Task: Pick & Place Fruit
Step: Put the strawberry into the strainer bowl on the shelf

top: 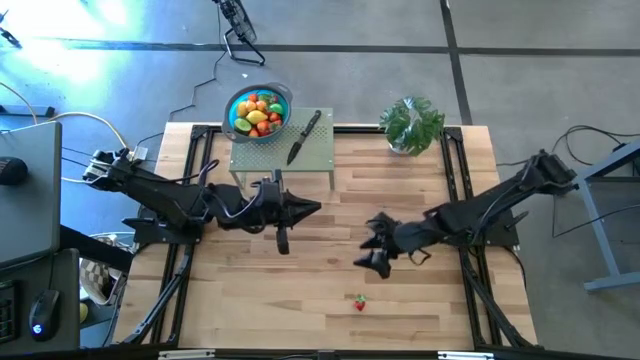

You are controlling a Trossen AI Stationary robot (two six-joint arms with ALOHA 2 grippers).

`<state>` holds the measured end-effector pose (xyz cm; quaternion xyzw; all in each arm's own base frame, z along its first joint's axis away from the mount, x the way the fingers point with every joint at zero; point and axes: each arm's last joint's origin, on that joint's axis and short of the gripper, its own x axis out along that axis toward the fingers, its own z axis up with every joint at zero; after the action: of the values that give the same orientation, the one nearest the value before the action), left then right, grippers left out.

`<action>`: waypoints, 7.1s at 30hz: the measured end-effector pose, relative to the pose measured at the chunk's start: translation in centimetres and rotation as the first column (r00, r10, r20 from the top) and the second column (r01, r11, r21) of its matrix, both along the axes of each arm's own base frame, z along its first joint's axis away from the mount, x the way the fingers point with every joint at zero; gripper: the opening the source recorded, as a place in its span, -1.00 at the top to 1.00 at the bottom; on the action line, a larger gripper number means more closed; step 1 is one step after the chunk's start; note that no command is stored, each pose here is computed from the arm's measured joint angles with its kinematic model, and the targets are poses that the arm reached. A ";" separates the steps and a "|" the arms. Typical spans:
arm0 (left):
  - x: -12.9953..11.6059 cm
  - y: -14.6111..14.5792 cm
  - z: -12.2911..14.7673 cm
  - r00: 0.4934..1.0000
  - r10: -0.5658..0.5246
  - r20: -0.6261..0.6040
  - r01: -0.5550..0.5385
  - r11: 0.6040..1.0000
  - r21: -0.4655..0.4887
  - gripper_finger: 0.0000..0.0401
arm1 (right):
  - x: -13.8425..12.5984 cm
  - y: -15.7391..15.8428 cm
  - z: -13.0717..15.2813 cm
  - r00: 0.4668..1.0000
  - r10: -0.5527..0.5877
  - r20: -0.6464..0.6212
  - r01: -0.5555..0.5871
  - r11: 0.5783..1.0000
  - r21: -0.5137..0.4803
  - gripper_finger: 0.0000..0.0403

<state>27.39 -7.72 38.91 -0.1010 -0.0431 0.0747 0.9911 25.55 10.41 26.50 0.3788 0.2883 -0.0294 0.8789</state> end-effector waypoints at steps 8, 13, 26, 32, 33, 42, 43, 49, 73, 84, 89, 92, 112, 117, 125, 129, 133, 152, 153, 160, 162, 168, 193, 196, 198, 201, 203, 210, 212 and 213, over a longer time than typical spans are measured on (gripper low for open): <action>0.0 0.0 -0.1 1.000 -0.001 -0.011 0.001 1.000 -0.014 0.95 | 1.2 2.4 -4.2 0.967 0.113 -0.230 -0.074 0.983 0.171 -0.56; 0.0 0.0 -0.1 1.000 -0.001 -0.011 0.001 1.000 -0.013 0.95 | 1.5 3.8 -6.5 0.937 0.149 -0.316 -0.100 0.981 0.166 -0.56; 0.0 0.0 -0.3 1.000 -0.001 -0.029 0.001 1.000 -0.008 0.95 | 2.7 6.8 -10.5 0.931 0.168 -0.324 -0.114 0.977 0.179 -0.56; 0.0 0.0 -0.3 1.000 -0.001 -0.029 0.000 1.000 -0.009 0.95 | 2.9 6.7 -11.1 0.938 0.125 -0.322 -0.083 0.987 0.140 -0.56; 0.0 0.0 -0.3 1.000 -0.001 -0.029 0.000 1.000 -0.009 0.95 | 2.9 6.7 -11.1 0.938 0.125 -0.323 -0.083 0.987 0.140 -0.56; 0.0 0.0 -0.4 0.999 0.000 -0.044 0.000 1.000 -0.004 0.95 | 2.9 6.6 -11.1 0.936 0.121 -0.329 -0.081 0.988 0.132 -0.36; 0.0 0.0 -0.5 0.999 0.000 -0.045 0.000 1.000 -0.003 0.95 | 2.9 6.6 -11.1 0.938 0.114 -0.327 -0.077 0.989 0.126 -0.32; 0.0 0.0 -0.5 0.999 0.000 -0.046 0.000 1.000 -0.003 0.95 | 2.9 6.6 -11.1 0.943 0.111 -0.315 -0.084 0.992 0.096 -0.18; 0.0 0.0 -0.5 0.999 -0.001 -0.050 0.000 1.000 -0.017 0.95 | 2.8 6.9 -12.2 0.922 0.135 -0.363 -0.105 0.989 0.102 -0.15; 0.0 0.0 -0.5 0.999 -0.002 -0.049 0.000 1.000 -0.024 0.95 | 2.7 6.9 -12.3 0.912 0.156 -0.378 -0.119 0.986 0.120 0.17; 0.0 0.0 -0.5 0.999 -0.002 -0.050 0.001 1.000 -0.024 0.95 | 2.5 6.8 -12.4 0.895 0.176 -0.411 -0.134 0.983 0.128 0.25; 0.0 0.0 -0.7 0.998 -0.001 -0.065 0.000 1.000 -0.020 0.95 | 2.5 6.6 -12.5 0.891 0.169 -0.420 -0.125 0.984 0.130 0.25; 0.0 0.0 -1.0 0.995 -0.001 -0.097 -0.001 1.000 -0.011 0.95 | 4.2 4.8 -11.7 0.897 0.276 -0.346 -0.209 0.953 0.219 0.25; 0.0 0.0 -1.0 0.995 -0.001 -0.097 0.000 1.000 -0.011 0.95 | 4.4 4.3 -11.7 0.887 0.299 -0.350 -0.219 0.943 0.252 0.25; 0.0 0.0 -1.0 0.995 0.000 -0.098 -0.001 1.000 -0.010 0.95 | 4.6 3.8 -11.6 0.876 0.327 -0.355 -0.231 0.930 0.285 0.25; 0.0 0.0 -1.0 0.995 0.000 -0.098 -0.001 1.000 -0.007 0.95 | 4.5 3.8 -11.6 0.873 0.338 -0.352 -0.244 0.927 0.284 0.25; 0.0 0.0 -1.0 0.995 0.000 -0.099 -0.001 1.000 -0.007 0.95 | 4.4 3.8 -11.3 0.875 0.337 -0.348 -0.246 0.928 0.279 0.25; 0.0 0.0 -1.0 0.995 -0.001 -0.099 0.000 1.000 -0.010 0.95 | 0.3 3.4 -7.3 0.849 0.286 -0.445 -0.240 0.958 0.158 0.25; 0.0 0.0 -1.0 0.995 -0.001 -0.099 0.000 1.000 -0.010 0.95 | 0.3 3.6 -7.6 0.845 0.280 -0.455 -0.239 0.960 0.147 0.25; 0.0 0.0 -1.0 0.995 -0.001 -0.098 0.000 1.000 -0.010 0.95 | 0.6 4.3 -8.6 0.846 0.265 -0.462 -0.233 0.964 0.126 0.25; 0.0 0.0 -1.0 0.995 -0.001 -0.099 0.000 1.000 -0.010 0.95 | 0.8 4.4 -8.8 0.850 0.259 -0.459 -0.220 0.966 0.138 0.25; 0.0 0.0 -1.0 0.995 -0.001 -0.100 0.000 1.000 -0.009 0.95 | 1.4 4.8 -9.5 0.850 0.272 -0.450 -0.214 0.961 0.176 0.25; 0.0 0.0 -1.5 0.990 0.001 -0.138 -0.003 1.000 -0.018 0.95 | 1.6 5.5 -10.8 0.841 0.276 -0.465 -0.222 0.960 0.169 0.25; 0.0 0.0 -1.5 0.990 0.001 -0.138 -0.003 1.000 -0.018 0.95 | 1.6 6.1 -11.6 0.831 0.282 -0.480 -0.231 0.959 0.165 0.25; 0.0 0.0 -1.5 0.990 0.001 -0.139 -0.003 1.000 -0.018 0.95 | 1.7 6.5 -12.0 0.834 0.293 -0.469 -0.241 0.956 0.169 0.25; 0.0 0.0 -1.5 0.990 0.001 -0.139 -0.003 1.000 -0.018 0.95 | 2.0 6.8 -11.7 0.854 0.301 -0.424 -0.250 0.952 0.175 0.25; 0.0 0.0 -1.5 0.990 0.001 -0.141 -0.003 1.000 -0.017 0.95 | 2.0 6.8 -11.7 0.858 0.287 -0.427 -0.238 0.957 0.164 0.25; 0.0 0.0 -1.5 0.990 0.001 -0.141 -0.003 1.000 -0.017 0.95 | 2.0 6.6 -11.7 0.867 0.259 -0.426 -0.221 0.965 0.138 0.25; 0.0 0.0 -1.5 0.990 0.001 -0.141 -0.003 1.000 -0.017 0.95 | 2.0 6.6 -11.7 0.866 0.261 -0.426 -0.220 0.965 0.143 0.28; 0.0 0.0 -1.5 0.990 0.001 -0.142 -0.003 1.000 -0.017 0.95 | 2.0 6.7 -11.7 0.865 0.264 -0.428 -0.222 0.964 0.146 0.30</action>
<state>27.39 -7.70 37.41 -0.1039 0.0279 0.0831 0.9907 27.52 17.07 14.76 0.3628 0.5273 0.0093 0.7683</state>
